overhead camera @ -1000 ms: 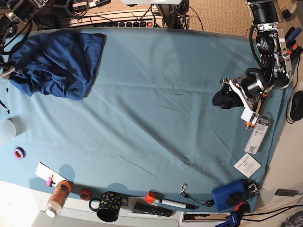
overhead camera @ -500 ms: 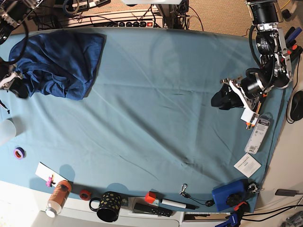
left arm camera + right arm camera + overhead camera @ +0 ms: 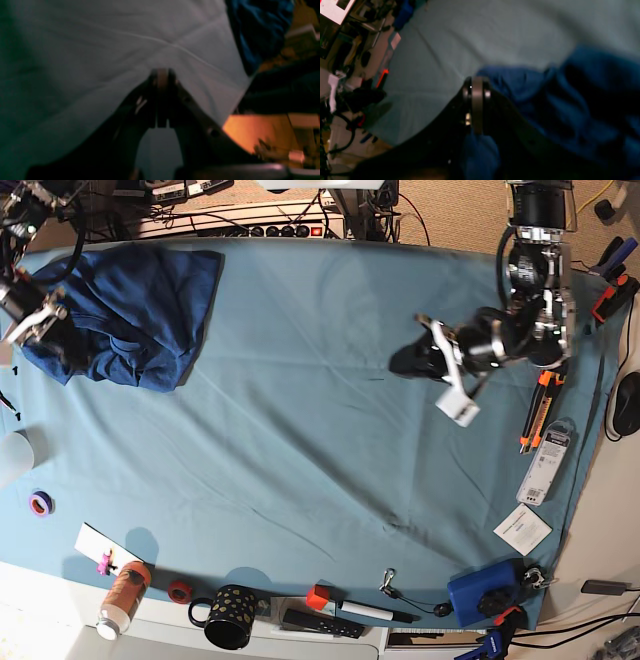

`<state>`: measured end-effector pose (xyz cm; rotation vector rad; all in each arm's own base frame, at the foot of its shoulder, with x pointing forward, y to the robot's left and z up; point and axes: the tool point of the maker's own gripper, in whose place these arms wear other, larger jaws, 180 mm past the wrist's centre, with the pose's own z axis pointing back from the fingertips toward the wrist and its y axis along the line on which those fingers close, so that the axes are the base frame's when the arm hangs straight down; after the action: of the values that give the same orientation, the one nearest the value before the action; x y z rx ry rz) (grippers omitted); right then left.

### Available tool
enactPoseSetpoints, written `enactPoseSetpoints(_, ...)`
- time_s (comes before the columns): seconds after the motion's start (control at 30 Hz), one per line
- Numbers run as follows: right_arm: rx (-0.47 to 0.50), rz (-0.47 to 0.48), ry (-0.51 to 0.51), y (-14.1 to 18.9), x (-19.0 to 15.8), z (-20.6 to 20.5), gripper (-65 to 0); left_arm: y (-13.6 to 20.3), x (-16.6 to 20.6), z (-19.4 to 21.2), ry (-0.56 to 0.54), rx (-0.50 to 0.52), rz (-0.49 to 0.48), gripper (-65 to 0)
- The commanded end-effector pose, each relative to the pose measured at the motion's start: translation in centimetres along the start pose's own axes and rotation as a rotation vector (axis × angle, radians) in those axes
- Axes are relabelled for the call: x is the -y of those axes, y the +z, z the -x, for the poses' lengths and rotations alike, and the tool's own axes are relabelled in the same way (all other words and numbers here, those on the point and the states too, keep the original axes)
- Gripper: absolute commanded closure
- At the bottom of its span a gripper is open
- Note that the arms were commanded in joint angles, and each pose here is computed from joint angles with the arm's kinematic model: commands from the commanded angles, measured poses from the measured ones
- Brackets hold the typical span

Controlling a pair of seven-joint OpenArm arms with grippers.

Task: Layout the t-shirt on the table in an organized manner, then fold the t-shirt properly
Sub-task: 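Release the shirt and adjust its edge with the right gripper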

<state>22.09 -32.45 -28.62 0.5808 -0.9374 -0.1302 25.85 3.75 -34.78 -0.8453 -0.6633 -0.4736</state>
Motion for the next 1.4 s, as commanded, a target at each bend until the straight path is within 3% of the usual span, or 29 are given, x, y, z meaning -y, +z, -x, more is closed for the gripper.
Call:
enactPoseSetpoints(0.0,0.025,-0.003,0.030,0.8,-0.2,-1.2,0.0,-0.1,0.8,-1.3,-0.035,0.033,0.028,0.0)
enactPoseSetpoints(0.23,-0.087,0.042,-0.025,2.5,0.6,3.0,0.0,-1.6,3.1,-0.2,-0.092,-0.019,0.110,0.0)
enactPoseSetpoints(0.47,-0.104,0.053,-0.046,2.5,0.8,4.2,0.0,-1.6,3.1,-0.3,-0.094,-0.017,0.111,0.0)
enactPoseSetpoints(0.67,-0.206,0.181,-0.043,2.0,2.8,7.2,0.0,-1.6,3.1,-0.3,-0.094,-0.017,0.111,0.0)
enactPoseSetpoints(0.83,-0.267,0.275,0.001,2.1,4.5,7.4,0.0,-1.6,3.1,-0.2,-0.094,-0.019,0.110,0.0)
enactPoseSetpoints(1.17,-0.076,0.246,0.096,-0.9,4.0,-0.4,0.0,-1.6,3.1,-0.2,-0.094,-0.019,0.110,0.0)
enactPoseSetpoints(1.37,-0.111,0.270,0.105,-1.0,4.4,-0.4,0.0,-1.6,3.1,-0.2,-0.094,-0.019,0.110,0.0)
